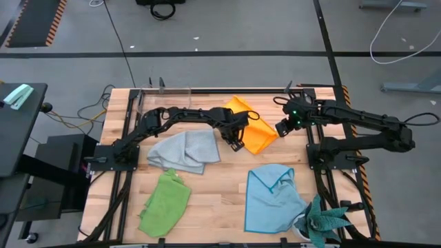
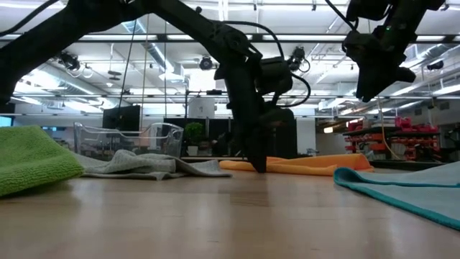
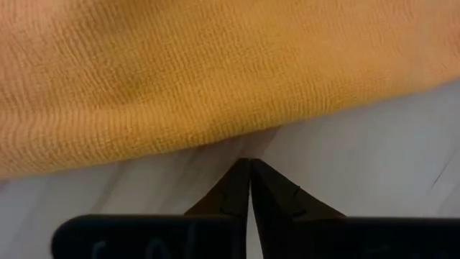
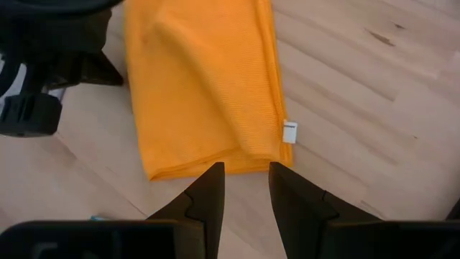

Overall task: Fold microfiber towels
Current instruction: Fold the orange microfiber cloth

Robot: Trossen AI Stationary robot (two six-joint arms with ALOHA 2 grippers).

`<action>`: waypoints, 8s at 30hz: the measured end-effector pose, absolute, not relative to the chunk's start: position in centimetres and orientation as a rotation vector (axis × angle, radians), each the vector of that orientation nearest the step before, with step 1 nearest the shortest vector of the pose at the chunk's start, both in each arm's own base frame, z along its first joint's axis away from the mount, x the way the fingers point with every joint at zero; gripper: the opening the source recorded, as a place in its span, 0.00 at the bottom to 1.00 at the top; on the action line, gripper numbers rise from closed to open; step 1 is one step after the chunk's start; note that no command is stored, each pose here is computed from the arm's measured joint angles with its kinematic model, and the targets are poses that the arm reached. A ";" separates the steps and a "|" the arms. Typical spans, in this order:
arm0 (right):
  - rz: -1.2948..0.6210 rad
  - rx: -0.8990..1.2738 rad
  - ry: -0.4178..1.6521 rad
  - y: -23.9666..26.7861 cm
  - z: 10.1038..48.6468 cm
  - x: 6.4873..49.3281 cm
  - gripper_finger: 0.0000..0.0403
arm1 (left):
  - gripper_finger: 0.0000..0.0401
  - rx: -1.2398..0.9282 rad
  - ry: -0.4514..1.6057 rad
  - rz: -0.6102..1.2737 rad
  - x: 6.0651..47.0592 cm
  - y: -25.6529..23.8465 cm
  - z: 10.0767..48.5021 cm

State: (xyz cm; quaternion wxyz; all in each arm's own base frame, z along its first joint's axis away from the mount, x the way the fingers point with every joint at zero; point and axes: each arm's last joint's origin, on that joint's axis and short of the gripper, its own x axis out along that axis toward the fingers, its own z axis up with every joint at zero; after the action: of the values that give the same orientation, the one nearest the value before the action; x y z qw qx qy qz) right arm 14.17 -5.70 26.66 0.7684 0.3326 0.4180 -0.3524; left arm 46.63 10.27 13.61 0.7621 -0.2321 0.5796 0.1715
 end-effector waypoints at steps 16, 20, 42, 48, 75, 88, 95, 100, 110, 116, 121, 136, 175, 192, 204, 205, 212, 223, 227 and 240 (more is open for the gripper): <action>-0.744 0.710 0.905 -5.5 26.7 14.4 0.29 | 0.03 -0.609 1.237 0.439 45.6 14.3 13.4; -0.743 0.711 0.900 -5.5 26.7 14.4 0.29 | 0.06 -0.652 1.219 0.478 45.7 14.4 13.7; -0.657 0.736 1.215 -6.2 23.2 17.2 0.29 | 0.06 -0.832 1.231 0.460 45.4 15.5 16.1; -0.604 0.806 1.221 -7.5 20.9 17.3 0.29 | 0.03 -0.773 1.222 0.392 45.8 13.5 17.7; -0.795 1.230 0.891 -11.3 15.3 13.1 0.29 | 0.24 -0.692 1.163 0.288 47.4 10.0 18.4; -0.798 1.317 0.980 -12.0 13.0 14.0 0.30 | 0.27 -0.665 1.142 0.266 47.6 10.0 18.5; -0.783 1.354 0.954 -12.2 12.8 14.4 0.35 | 0.31 -0.630 1.141 0.238 47.7 9.7 18.5; -0.787 1.366 0.938 -12.2 12.9 14.4 0.37 | 0.34 -0.629 1.141 0.238 47.7 9.7 18.5; -0.828 1.309 0.948 -11.6 12.9 15.0 0.33 | 0.33 -0.606 1.135 0.269 47.7 9.8 18.5; -0.847 1.284 0.948 -11.2 12.9 15.4 0.22 | 0.29 -0.605 1.120 0.269 47.8 9.9 18.5; -0.857 1.232 0.953 -10.8 12.9 15.8 0.10 | 0.27 -0.599 1.121 0.266 47.8 9.9 18.5; -0.798 1.143 0.863 -9.1 15.0 16.3 0.01 | 0.02 -0.594 1.149 0.270 47.6 9.7 18.1; -0.730 1.130 0.795 -6.0 17.9 15.4 0.00 | 0.23 -0.804 1.047 0.324 48.4 5.9 16.9; -0.651 1.086 0.817 -5.9 18.0 15.5 0.00 | 0.22 -1.048 0.855 0.582 48.5 3.9 14.8; -0.619 1.061 0.831 -5.9 18.0 15.5 0.00 | 0.29 -1.078 0.885 0.695 48.0 2.1 14.4; -0.619 1.061 0.831 -5.9 18.0 15.5 0.00 | 0.30 -1.086 0.880 0.695 48.0 2.1 14.4; -0.617 1.057 0.832 -5.9 18.0 15.5 0.00 | 0.35 -1.135 0.819 0.656 48.6 2.5 14.7; -0.616 1.058 0.831 -5.9 18.0 15.5 0.00 | 0.44 -1.344 0.771 0.592 47.2 2.0 11.0; -0.616 1.057 0.830 -5.9 18.0 15.5 0.00 | 0.46 -1.343 0.738 0.563 47.5 2.1 11.1; -0.613 1.065 0.808 -5.9 18.1 15.7 0.00 | 0.38 -1.308 0.679 0.575 47.8 2.5 11.0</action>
State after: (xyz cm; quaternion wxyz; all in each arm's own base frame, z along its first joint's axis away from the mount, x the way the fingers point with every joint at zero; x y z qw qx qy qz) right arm 15.68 -5.92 18.08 0.7415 0.4859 0.3685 -0.2796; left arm 47.76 2.51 11.00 0.7032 -0.5878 0.3053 0.2586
